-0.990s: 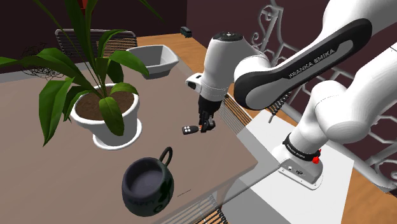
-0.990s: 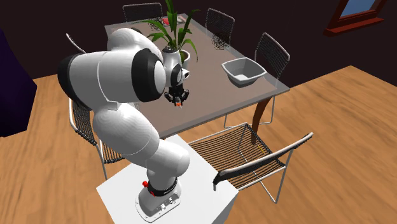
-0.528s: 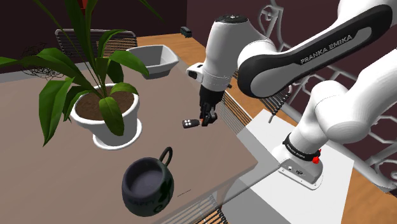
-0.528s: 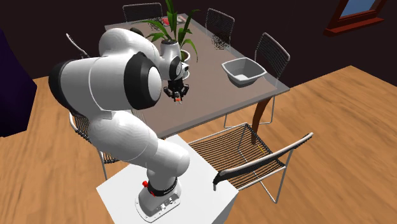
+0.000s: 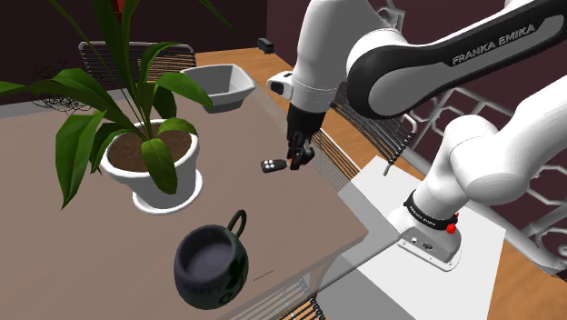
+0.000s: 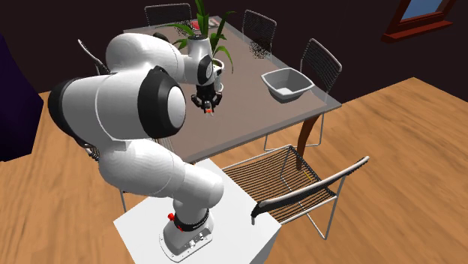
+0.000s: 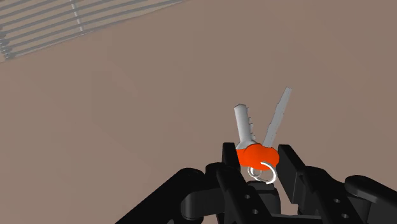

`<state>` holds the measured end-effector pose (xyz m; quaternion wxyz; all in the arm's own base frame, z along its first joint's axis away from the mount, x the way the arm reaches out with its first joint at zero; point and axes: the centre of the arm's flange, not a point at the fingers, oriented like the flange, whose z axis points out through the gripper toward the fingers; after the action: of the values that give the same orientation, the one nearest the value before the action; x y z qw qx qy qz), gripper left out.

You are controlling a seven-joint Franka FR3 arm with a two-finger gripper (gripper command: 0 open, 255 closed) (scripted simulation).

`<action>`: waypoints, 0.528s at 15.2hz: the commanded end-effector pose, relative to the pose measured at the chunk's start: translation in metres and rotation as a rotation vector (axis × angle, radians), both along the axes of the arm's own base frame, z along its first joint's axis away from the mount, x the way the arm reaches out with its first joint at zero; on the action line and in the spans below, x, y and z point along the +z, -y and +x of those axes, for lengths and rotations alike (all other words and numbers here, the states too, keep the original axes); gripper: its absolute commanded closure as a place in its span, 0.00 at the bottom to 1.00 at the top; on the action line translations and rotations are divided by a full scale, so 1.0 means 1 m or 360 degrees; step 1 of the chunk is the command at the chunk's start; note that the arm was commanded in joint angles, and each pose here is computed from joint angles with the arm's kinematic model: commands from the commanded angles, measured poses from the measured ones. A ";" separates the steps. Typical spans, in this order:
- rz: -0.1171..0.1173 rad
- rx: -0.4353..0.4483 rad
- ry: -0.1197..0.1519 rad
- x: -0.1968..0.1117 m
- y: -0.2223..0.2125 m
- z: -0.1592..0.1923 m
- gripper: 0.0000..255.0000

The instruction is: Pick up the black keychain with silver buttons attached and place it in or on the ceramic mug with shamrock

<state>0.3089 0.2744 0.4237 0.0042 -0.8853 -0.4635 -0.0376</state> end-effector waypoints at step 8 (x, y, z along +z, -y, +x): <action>-0.0001 0.0000 -0.0001 0.048 0.000 0.001 1.00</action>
<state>0.3108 0.2750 0.4675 0.0041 -0.8853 -0.4635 -0.0377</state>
